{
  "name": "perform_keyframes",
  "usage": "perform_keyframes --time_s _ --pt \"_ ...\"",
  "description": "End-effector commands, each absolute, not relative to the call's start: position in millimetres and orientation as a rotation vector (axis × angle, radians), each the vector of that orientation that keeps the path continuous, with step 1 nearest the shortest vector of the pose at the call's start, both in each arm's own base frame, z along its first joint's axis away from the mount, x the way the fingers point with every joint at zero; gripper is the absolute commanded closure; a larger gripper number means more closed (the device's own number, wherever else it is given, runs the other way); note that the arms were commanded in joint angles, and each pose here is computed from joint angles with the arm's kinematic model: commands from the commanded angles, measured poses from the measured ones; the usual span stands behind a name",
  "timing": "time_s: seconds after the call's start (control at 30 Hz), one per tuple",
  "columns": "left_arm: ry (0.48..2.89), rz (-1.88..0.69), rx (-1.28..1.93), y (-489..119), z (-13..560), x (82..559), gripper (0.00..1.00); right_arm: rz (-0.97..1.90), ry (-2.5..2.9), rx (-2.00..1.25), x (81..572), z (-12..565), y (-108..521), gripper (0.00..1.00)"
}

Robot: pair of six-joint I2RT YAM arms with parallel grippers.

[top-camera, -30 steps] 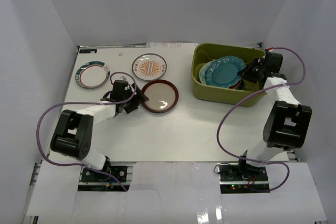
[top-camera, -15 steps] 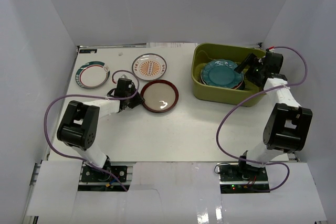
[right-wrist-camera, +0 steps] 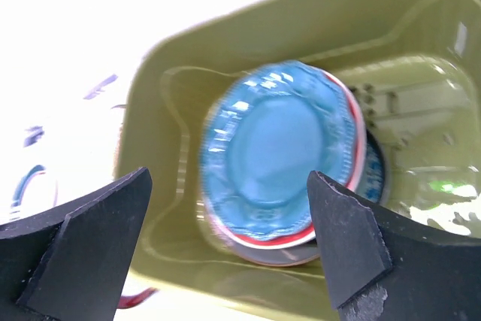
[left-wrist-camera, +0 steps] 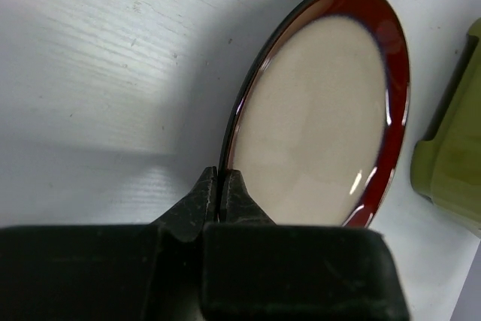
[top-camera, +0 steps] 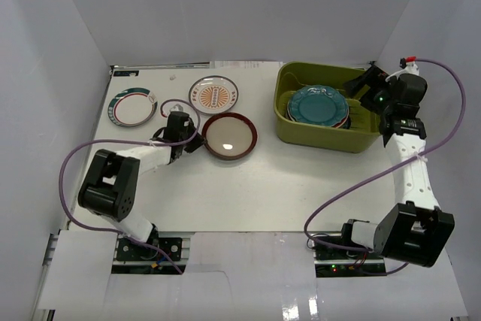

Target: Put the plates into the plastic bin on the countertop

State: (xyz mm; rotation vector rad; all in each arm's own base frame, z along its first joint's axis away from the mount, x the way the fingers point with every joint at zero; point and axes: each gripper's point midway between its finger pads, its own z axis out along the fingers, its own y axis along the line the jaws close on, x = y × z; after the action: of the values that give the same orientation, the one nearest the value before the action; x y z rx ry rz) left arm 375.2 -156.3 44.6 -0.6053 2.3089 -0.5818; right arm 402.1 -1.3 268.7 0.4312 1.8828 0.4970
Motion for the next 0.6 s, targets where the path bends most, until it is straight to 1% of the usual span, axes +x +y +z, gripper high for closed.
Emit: perform_keyframes --time_s 0.0,0.03,0.1,0.13,0.2,0.3,0.4,0.43,0.5,0.57 --pt "2.234 -0.565 -0.576 -144 76 366 1.0 0.595 1.768 0.339 392 311 16 0.1" --pt "2.173 -0.626 -0.551 -149 103 365 1.0 0.621 1.756 0.317 390 318 21 0.1" --pt "2.127 -0.717 -0.501 -157 132 358 1.0 0.691 1.729 0.256 382 332 34 0.1" --pt "2.061 -0.78 -0.475 -161 161 354 1.0 0.722 1.703 0.241 377 342 39 0.08" --pt "1.995 -0.832 -0.447 -164 192 350 1.0 0.768 1.66 0.192 368 359 48 0.02" --pt "1.922 -0.878 -0.416 -163 233 338 1.0 0.845 1.629 0.121 353 371 62 0.0" --pt "1.839 -0.926 -0.393 -162 270 328 1.0 0.972 1.622 0.017 335 375 87 0.01" --pt "1.816 -0.941 -0.387 -162 280 326 1.0 1.018 1.619 -0.045 328 375 103 0.02" --pt "1.756 -0.997 -0.35 -166 310 320 1.0 1.066 1.641 -0.16 318 370 127 0.07" --pt "1.716 -1.046 -0.324 -171 329 317 1.0 1.094 1.67 -0.302 306 367 164 0.09"
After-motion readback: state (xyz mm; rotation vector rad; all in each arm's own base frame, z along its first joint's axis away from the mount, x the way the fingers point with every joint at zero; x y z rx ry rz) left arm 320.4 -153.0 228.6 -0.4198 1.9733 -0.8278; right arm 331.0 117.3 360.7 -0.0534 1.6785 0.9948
